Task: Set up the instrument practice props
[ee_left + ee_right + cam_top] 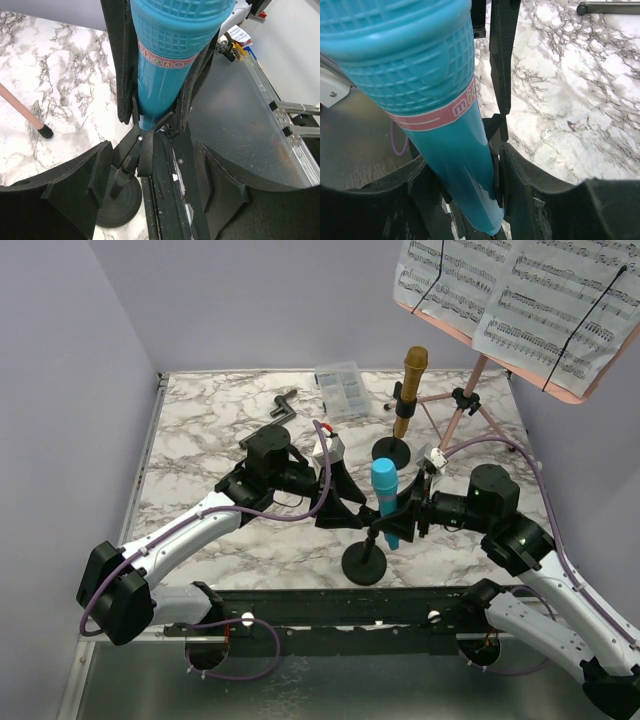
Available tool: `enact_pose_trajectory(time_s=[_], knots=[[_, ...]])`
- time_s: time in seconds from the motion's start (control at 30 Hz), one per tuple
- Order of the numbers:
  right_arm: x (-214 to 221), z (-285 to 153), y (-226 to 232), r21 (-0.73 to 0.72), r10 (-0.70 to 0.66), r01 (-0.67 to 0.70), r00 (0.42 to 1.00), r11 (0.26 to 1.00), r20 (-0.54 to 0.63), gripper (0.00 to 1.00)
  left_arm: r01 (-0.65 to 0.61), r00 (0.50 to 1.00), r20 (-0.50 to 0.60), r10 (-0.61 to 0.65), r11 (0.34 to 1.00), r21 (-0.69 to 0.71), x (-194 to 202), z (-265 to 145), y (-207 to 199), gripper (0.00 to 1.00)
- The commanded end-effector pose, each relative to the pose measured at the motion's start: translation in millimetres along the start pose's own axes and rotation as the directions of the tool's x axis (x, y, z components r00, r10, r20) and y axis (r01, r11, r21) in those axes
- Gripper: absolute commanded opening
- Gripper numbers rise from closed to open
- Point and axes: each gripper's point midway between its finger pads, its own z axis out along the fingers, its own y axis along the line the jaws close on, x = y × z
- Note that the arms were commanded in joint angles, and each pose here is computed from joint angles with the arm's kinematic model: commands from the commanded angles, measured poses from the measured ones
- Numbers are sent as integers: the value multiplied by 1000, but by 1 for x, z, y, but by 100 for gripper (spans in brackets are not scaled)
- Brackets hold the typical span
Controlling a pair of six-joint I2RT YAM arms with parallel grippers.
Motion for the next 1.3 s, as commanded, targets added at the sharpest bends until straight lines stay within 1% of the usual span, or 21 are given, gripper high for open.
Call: enact_pose_trajectory(time_s=[0.0, 0.03, 0.1, 0.17, 0.2, 0.37, 0.53, 0.6, 0.67, 0.73, 0.83, 0.9, 1.0, 1.07, 1.17, 1.27], knots=[[5, -1, 1, -2, 25, -25, 1000, 1000, 3, 51, -32, 999, 6, 32, 999, 30, -3, 0, -7, 75], [2, 0, 3, -13, 26, -26, 1000, 1000, 17, 55, -32, 999, 8, 32, 999, 16, -2, -1, -6, 79], [-6, 1, 5, -24, 32, -31, 999, 999, 43, 67, -40, 999, 17, 40, 999, -9, -5, -2, -4, 90], [-11, 2, 6, -23, 41, -40, 998, 999, 54, 85, -47, 999, 24, 47, 999, -22, -8, -3, -4, 95], [-14, 1, 5, -12, 50, -50, 997, 999, 63, 99, -52, 998, 30, 53, 998, -34, -10, -4, -4, 98], [-35, -10, 3, 74, 96, -104, 989, 992, 109, 100, -43, 996, 68, 52, 990, -131, -15, -12, -2, 99], [-56, -19, 20, 29, 75, -81, 985, 996, 154, 99, -73, 990, 100, 102, 964, -256, -23, -26, 3, 99], [-63, -18, 22, 12, 61, -64, 985, 998, 159, 93, -88, 986, 105, 128, 942, -323, -27, -32, 10, 99], [-63, -14, 23, -2, 45, -46, 989, 999, 140, 87, -107, 983, 103, 155, 923, -370, -28, -37, 16, 99], [-61, -10, 20, -3, 36, -35, 992, 999, 124, 83, -115, 979, 105, 172, 906, -407, -29, -41, 22, 99], [-61, -6, 13, 16, 12, -15, 992, 1000, 122, 80, -117, 977, 106, 184, 883, -455, -26, -46, 30, 99], [-60, -3, 9, 24, 3, -5, 993, 1000, 114, 75, -114, 975, 112, 190, 869, -481, -25, -50, 35, 99], [-61, 1, 3, 44, -3, -2, 993, 999, 117, 63, -120, 969, 124, 213, 848, -516, -28, -57, 36, 99], [-69, 1, -1, 69, -17, 7, 990, 998, 143, 54, -122, 963, 138, 232, 829, -545, -29, -62, 37, 99], [-89, -5, -8, 138, -59, 30, 976, 990, 209, 32, -130, 958, 144, 249, 820, -558, -32, -65, 36, 99], [-116, -14, -18, 232, -117, 50, 951, 971, 285, 14, -127, 952, 154, 264, 799, -587, -32, -71, 39, 99]])
